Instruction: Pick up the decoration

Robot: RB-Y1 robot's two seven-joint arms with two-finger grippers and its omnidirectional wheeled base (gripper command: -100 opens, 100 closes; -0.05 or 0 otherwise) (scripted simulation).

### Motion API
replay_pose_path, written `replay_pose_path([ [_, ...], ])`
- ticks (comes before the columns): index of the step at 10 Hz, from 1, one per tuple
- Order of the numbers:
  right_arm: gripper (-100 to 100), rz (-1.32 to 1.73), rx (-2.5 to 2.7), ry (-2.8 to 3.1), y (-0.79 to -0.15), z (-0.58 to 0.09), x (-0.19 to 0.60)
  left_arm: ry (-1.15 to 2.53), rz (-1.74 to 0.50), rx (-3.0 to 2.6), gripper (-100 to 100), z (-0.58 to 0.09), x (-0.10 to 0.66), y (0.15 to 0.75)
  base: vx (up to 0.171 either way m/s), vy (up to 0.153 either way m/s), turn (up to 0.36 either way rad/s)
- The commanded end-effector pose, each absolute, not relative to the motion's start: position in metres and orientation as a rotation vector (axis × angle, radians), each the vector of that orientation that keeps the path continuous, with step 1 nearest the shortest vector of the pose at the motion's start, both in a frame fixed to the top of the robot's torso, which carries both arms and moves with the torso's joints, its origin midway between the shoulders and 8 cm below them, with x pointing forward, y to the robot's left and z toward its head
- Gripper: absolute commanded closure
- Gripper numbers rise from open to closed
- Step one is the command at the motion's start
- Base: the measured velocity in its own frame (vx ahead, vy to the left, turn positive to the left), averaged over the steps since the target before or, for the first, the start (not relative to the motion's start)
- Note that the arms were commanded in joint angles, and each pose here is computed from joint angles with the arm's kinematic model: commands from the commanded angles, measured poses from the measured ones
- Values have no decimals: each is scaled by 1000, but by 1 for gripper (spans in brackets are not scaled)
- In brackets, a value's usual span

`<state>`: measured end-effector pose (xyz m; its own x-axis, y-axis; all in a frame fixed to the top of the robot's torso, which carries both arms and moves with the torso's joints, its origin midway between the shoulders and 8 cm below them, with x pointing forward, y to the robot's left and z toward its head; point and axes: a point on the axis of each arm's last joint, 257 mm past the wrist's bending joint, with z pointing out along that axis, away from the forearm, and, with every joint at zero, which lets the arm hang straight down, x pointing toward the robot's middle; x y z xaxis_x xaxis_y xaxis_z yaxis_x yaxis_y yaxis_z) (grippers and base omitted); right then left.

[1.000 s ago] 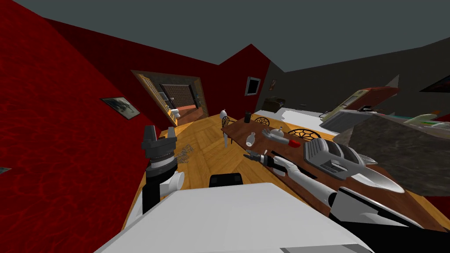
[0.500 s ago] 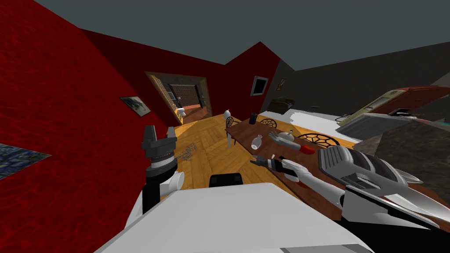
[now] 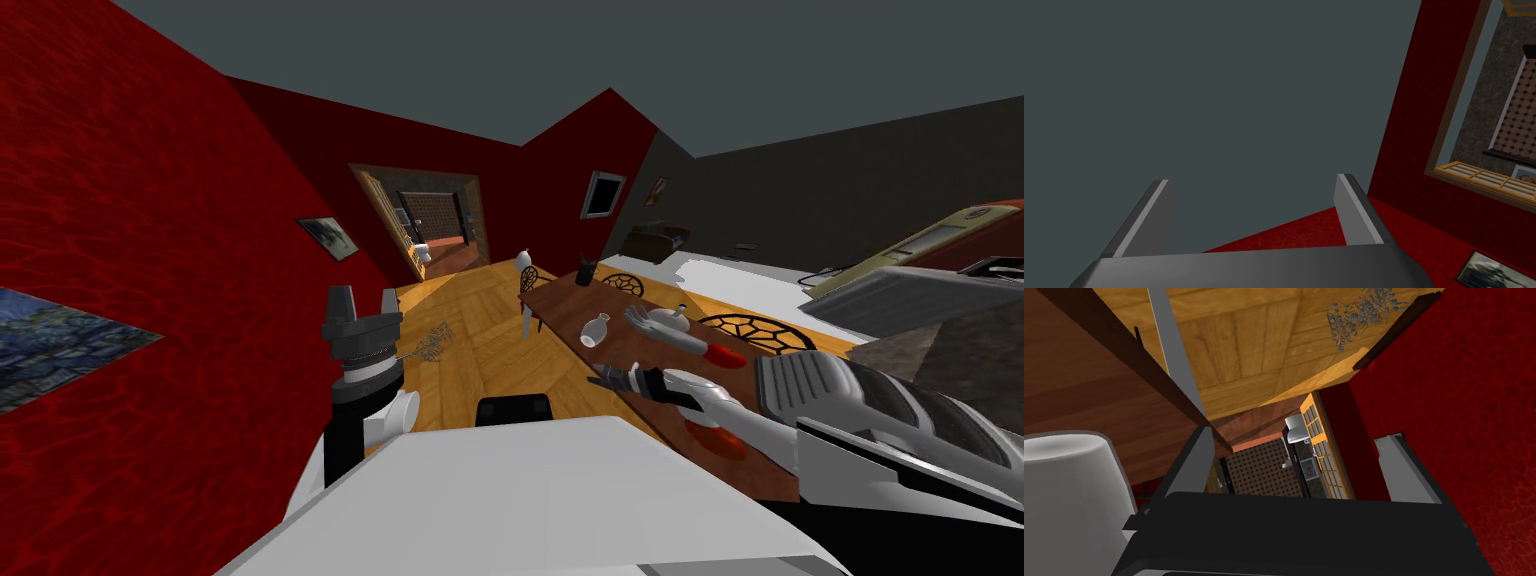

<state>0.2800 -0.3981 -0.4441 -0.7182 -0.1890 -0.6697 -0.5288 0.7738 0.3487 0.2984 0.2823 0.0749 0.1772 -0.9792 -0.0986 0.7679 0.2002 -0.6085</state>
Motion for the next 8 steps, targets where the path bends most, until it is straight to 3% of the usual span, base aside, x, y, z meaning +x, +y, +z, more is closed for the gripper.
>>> replay_pose_path([
  [1,-100,689,-530,2354,-406,-443,273,533,-1305,-478,0,75,298,282,12,-3,-17],
  [3,-100,546,-546,2515,-474,-458,229,533,-1305,-478,0,75,298,282,29,-13,173],
  [6,-100,545,-546,2515,-474,-458,229,533,-1304,-478,0,75,298,282,18,-21,4],
  [8,-100,473,-551,2590,-507,-461,207,533,-1305,-478,0,75,298,282,15,-30,97],
])
